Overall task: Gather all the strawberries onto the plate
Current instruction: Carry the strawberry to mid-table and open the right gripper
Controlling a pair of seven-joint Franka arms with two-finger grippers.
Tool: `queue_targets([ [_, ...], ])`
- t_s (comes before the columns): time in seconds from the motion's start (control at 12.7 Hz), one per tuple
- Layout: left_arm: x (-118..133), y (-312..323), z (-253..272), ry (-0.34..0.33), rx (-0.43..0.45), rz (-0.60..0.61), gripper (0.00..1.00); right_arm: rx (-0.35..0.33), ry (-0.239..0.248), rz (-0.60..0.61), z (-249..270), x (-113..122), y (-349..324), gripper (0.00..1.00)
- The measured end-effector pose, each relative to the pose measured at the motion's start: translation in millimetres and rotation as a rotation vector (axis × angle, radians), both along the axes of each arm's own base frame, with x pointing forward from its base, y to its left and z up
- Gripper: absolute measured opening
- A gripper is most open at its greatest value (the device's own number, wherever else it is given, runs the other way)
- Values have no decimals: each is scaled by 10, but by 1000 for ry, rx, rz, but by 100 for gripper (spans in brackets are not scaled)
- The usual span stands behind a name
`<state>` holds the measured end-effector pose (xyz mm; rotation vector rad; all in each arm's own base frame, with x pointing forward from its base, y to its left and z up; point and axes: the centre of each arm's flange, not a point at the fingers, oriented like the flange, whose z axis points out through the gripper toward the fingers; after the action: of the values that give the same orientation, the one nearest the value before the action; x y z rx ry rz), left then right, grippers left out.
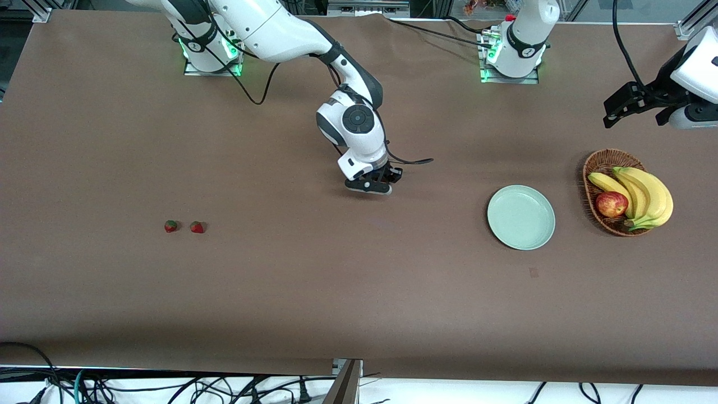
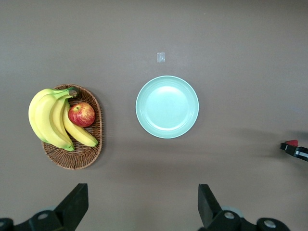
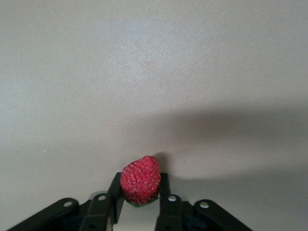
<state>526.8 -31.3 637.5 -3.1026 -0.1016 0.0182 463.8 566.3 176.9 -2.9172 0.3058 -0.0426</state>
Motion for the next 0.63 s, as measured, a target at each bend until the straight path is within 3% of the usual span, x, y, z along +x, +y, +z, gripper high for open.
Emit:
queue_targets([
  [0.16,0,1,0,0,0,0,100,17,-16,-1,81,39,47,62],
  [0.39,1,5,0,0,0,1,100,61,-82,-29,452,351,36,96],
  [0.63,1,10,1,0,0,2,100,36,-101,-18,664,769,-338,100],
])
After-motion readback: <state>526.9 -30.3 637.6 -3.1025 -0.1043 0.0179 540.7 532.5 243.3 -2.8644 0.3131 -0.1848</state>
